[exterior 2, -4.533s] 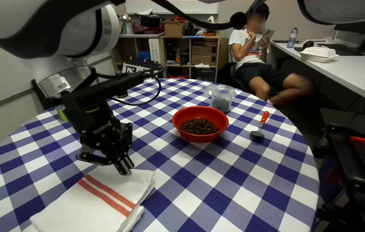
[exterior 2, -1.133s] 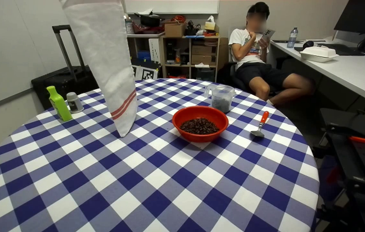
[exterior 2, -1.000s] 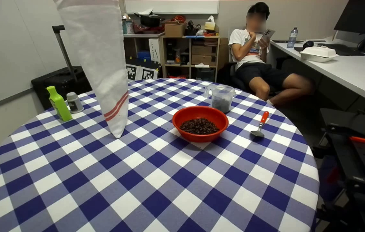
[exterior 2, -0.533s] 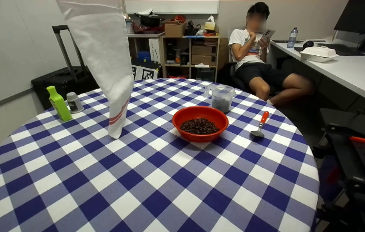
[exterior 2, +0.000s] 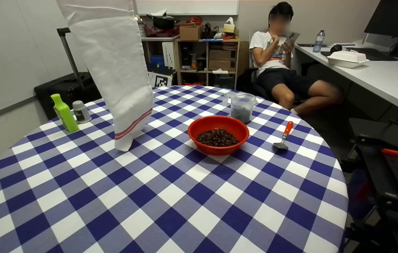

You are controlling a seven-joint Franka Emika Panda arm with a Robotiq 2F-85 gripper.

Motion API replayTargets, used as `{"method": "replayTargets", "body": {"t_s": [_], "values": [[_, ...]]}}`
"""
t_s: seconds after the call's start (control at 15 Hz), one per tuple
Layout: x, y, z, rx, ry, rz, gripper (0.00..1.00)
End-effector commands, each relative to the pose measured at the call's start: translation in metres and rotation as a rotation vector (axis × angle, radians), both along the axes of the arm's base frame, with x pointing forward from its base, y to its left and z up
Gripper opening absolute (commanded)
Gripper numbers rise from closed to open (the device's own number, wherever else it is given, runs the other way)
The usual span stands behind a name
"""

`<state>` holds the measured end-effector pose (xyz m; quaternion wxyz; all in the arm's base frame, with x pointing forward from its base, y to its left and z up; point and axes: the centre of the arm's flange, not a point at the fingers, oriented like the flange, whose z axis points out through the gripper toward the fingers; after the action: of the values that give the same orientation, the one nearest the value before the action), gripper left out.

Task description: Move the towel to the right

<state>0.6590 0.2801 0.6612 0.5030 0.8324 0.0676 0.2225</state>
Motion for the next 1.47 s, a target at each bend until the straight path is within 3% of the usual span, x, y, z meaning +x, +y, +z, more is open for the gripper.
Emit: {"method": "replayTargets", "body": {"t_s": [0.0, 0.67, 0.8, 0.93, 1.4], "values": [[0.048, 0.033, 0.047, 0.042, -0.064, -0.021, 0.03], [0.033, -0.001, 0.098, 0.167, -0.262, -0.143, 0.04], [0.014, 0.002, 0.112, 0.16, -0.266, -0.166, 0.04], [0.016, 0.013, 0.101, 0.162, -0.232, -0.179, 0.04], [0.021, 0.06, 0.04, 0.17, -0.117, -0.138, 0.04]]}}
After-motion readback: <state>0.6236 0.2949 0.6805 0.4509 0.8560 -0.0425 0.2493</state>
